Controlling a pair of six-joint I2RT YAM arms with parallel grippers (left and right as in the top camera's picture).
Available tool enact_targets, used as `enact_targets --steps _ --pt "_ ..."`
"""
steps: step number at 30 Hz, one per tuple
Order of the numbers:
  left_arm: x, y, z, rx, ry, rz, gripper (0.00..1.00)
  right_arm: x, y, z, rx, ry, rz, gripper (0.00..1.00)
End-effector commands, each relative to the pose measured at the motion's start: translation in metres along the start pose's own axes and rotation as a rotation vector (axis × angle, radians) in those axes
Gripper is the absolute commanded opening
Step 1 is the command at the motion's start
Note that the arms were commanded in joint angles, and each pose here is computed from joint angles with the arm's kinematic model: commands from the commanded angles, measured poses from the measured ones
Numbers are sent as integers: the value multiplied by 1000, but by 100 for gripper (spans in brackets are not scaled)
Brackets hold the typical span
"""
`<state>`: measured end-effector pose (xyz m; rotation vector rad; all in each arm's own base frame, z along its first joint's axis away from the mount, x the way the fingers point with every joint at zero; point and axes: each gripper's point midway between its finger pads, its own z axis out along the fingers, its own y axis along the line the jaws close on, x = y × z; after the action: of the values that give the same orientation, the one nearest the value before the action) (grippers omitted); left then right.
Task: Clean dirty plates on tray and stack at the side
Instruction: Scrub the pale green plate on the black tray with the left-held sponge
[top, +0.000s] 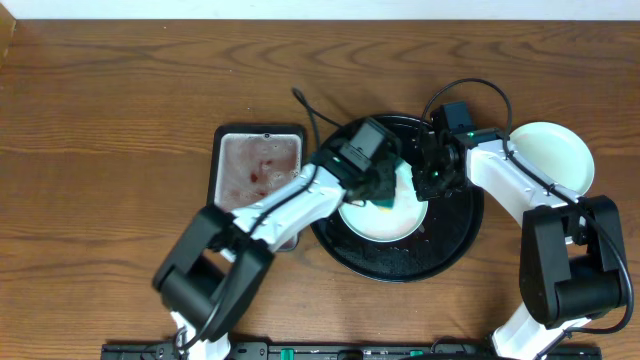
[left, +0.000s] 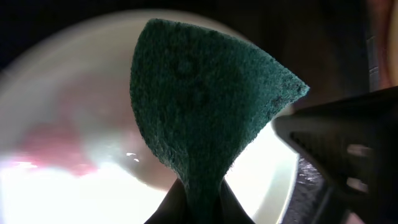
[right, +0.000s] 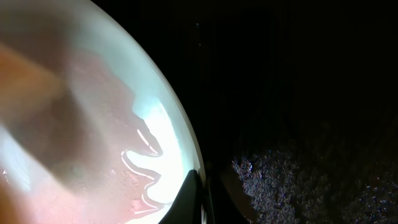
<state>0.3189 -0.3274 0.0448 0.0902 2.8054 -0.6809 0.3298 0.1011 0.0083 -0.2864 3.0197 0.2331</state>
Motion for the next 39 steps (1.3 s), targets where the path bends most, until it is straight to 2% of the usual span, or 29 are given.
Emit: enact_targets --steps 1,5,11,13,20,26,31,37,39 --pt "14 10 22 -36 44 -48 7 6 0 1 6 21 -14 1" --pt "22 19 31 -63 76 13 8 6 0 1 6 21 -14 1" --pt "25 79 16 -356 63 36 7 6 0 1 6 21 -14 1" --pt "23 87 8 -390 60 50 8 6 0 1 6 21 -14 1" --pt "-1 53 -19 -268 -37 70 8 6 0 1 6 21 -14 1" --pt "5 29 -6 -167 -25 -4 7 6 0 1 6 21 -13 1" --pt "19 11 12 -104 18 23 7 6 0 1 6 21 -13 1" --pt "41 10 22 -128 77 88 8 6 0 1 6 21 -13 1" --pt "42 20 20 -181 73 86 7 6 0 1 6 21 -13 1"
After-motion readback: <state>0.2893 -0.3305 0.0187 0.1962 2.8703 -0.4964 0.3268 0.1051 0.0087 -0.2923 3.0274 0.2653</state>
